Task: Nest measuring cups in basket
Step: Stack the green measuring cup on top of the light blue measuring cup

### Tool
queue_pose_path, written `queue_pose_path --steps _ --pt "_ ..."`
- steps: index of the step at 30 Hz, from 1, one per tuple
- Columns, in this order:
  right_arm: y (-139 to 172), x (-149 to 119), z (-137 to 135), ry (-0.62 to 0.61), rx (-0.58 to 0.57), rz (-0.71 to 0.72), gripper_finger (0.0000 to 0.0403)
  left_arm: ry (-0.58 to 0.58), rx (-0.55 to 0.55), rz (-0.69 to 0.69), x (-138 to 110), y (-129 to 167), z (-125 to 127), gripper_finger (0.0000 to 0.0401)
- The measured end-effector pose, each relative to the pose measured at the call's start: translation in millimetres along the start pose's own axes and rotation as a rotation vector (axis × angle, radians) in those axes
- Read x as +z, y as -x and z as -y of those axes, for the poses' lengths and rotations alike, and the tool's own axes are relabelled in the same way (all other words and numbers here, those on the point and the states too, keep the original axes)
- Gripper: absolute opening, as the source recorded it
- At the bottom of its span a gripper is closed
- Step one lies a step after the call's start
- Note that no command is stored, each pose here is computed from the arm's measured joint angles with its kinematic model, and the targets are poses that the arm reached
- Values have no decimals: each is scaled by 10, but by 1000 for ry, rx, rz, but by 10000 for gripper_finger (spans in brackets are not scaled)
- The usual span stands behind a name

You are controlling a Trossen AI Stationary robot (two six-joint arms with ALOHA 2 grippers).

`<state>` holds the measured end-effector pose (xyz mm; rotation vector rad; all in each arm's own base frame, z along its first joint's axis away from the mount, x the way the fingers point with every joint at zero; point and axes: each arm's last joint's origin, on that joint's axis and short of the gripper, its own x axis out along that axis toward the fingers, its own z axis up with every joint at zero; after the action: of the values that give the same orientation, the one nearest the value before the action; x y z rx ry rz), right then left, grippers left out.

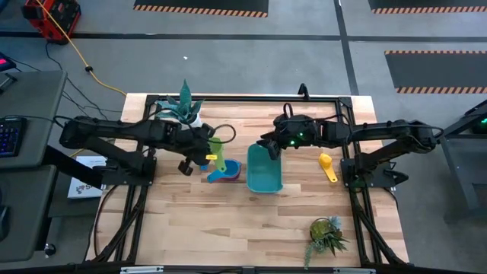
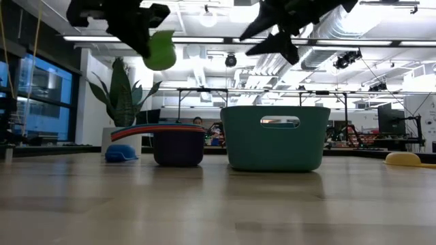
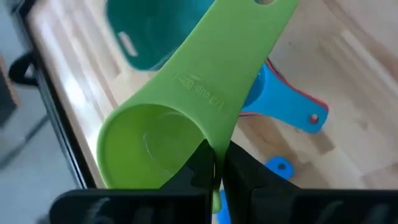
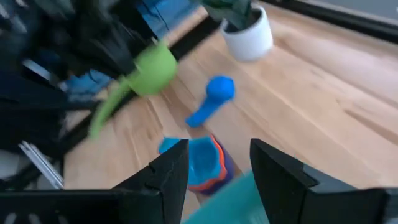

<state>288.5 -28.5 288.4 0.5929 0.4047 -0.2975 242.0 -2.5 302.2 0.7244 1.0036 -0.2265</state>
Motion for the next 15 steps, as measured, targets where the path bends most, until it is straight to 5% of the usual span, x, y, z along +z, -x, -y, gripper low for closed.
queue_pose_path --steps 15 --pt "0 26 -16 29 19 26 163 -716 -91 -220 65 -576 16 7"
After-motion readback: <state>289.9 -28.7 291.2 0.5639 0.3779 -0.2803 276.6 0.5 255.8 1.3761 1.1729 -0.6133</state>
